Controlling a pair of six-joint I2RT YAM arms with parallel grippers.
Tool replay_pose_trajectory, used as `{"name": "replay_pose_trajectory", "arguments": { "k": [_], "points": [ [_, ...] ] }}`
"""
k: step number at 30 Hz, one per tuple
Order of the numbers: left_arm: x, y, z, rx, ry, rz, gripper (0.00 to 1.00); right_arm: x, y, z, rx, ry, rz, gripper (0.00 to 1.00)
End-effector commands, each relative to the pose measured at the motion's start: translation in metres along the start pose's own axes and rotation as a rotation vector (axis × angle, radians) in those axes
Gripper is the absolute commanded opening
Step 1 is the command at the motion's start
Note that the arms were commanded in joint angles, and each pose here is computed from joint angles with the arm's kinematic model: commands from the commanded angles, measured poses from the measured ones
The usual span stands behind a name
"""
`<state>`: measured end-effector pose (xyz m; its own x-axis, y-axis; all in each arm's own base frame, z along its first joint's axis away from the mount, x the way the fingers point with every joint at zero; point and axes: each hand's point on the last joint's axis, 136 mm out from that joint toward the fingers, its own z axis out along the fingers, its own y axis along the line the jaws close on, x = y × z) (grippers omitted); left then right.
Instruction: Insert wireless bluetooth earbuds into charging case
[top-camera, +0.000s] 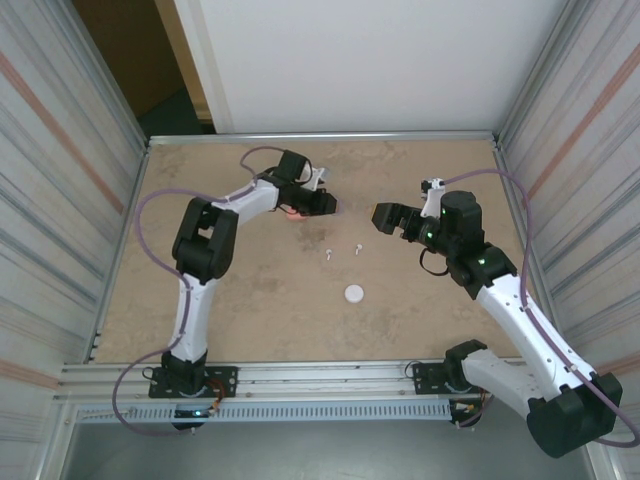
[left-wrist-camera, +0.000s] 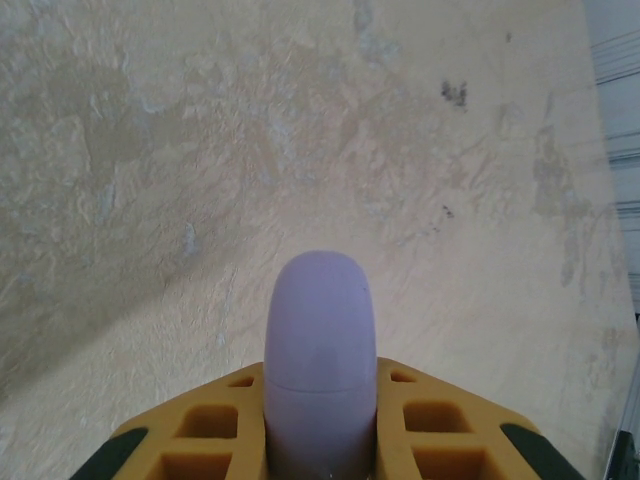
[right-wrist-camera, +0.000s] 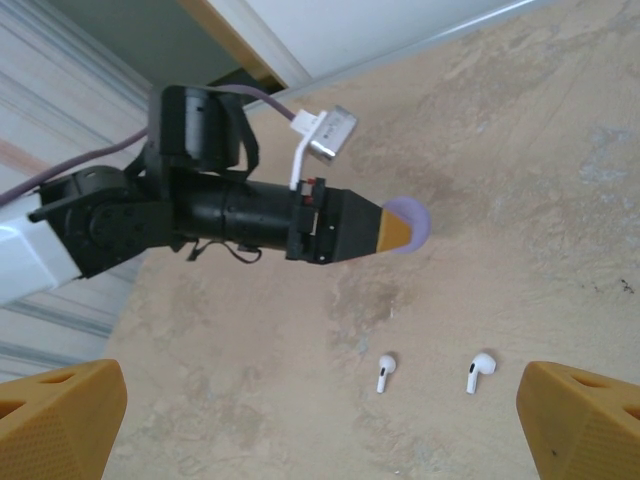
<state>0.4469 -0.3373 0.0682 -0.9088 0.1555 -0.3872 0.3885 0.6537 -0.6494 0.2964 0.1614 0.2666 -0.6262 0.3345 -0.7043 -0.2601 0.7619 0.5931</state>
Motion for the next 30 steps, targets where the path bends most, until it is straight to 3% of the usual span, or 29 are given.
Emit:
{"name": "replay_pose_trajectory", "arguments": {
  "k": [1,15,25,30],
  "points": [
    [0.003,0.001,0.008,-0.013,0.036,-0.034,0.05,0.003,-0.008,0.0,0.025,0.0,-0.018,0.99],
    [0.009,0.013,0.031,-0.033,0.059,-0.062,0.31,0.0,-0.007,-0.01,0.052,0.005,-0.066,0.99],
    [0.005,0.024,0.015,-0.07,0.025,-0.066,0.47,-0.008,0.0,-0.021,0.054,-0.006,-0.086,0.99],
    [-0.003,0.011,-0.001,-0.044,-0.017,-0.047,0.5,-0.01,0.0,-0.027,0.071,-0.006,-0.087,0.99]
  ]
}}
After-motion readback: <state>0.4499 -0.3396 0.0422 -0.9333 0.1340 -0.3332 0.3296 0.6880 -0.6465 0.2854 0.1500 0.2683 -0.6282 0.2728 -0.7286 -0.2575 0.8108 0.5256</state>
